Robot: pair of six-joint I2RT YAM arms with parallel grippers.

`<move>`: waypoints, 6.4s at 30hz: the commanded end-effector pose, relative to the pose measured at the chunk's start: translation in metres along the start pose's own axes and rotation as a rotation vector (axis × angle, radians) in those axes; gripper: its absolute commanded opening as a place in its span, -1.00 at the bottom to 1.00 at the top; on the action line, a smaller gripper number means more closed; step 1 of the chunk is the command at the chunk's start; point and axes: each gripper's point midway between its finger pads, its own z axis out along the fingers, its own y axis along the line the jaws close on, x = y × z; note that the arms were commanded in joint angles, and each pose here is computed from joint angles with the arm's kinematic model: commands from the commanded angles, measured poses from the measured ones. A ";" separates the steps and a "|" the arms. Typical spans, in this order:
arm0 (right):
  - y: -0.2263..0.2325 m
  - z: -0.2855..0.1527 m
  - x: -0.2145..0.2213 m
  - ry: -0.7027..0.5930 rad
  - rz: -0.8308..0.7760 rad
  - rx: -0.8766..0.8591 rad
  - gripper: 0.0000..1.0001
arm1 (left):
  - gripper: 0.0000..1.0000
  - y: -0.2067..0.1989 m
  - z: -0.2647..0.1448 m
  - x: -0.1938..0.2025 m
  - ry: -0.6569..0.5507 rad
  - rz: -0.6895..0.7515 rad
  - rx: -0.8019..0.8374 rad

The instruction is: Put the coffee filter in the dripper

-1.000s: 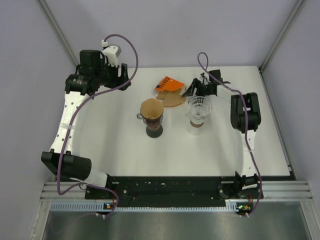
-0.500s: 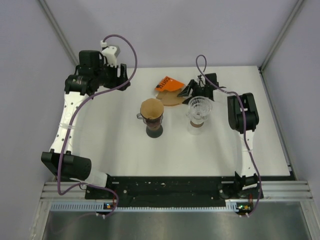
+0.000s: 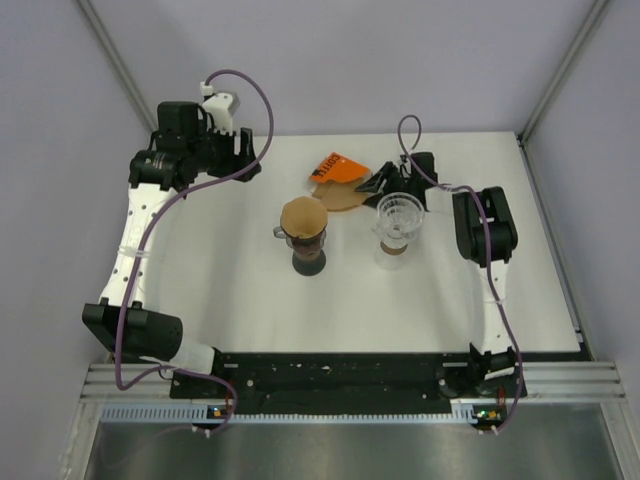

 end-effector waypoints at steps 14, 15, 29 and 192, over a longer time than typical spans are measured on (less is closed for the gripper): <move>0.035 0.007 -0.027 -0.131 0.049 -0.127 -0.05 | 0.51 -0.005 -0.013 -0.015 -0.076 0.017 0.016; 0.035 0.007 -0.027 -0.133 0.048 -0.123 -0.06 | 0.51 -0.005 -0.013 -0.015 -0.074 0.015 0.017; 0.018 0.020 -0.024 -0.116 0.032 -0.063 -0.72 | 0.51 -0.005 -0.014 -0.014 -0.075 0.017 0.021; 0.321 -0.364 0.122 -0.806 -0.515 -0.555 -1.00 | -0.29 -0.299 -0.011 -0.104 -0.699 1.097 -0.058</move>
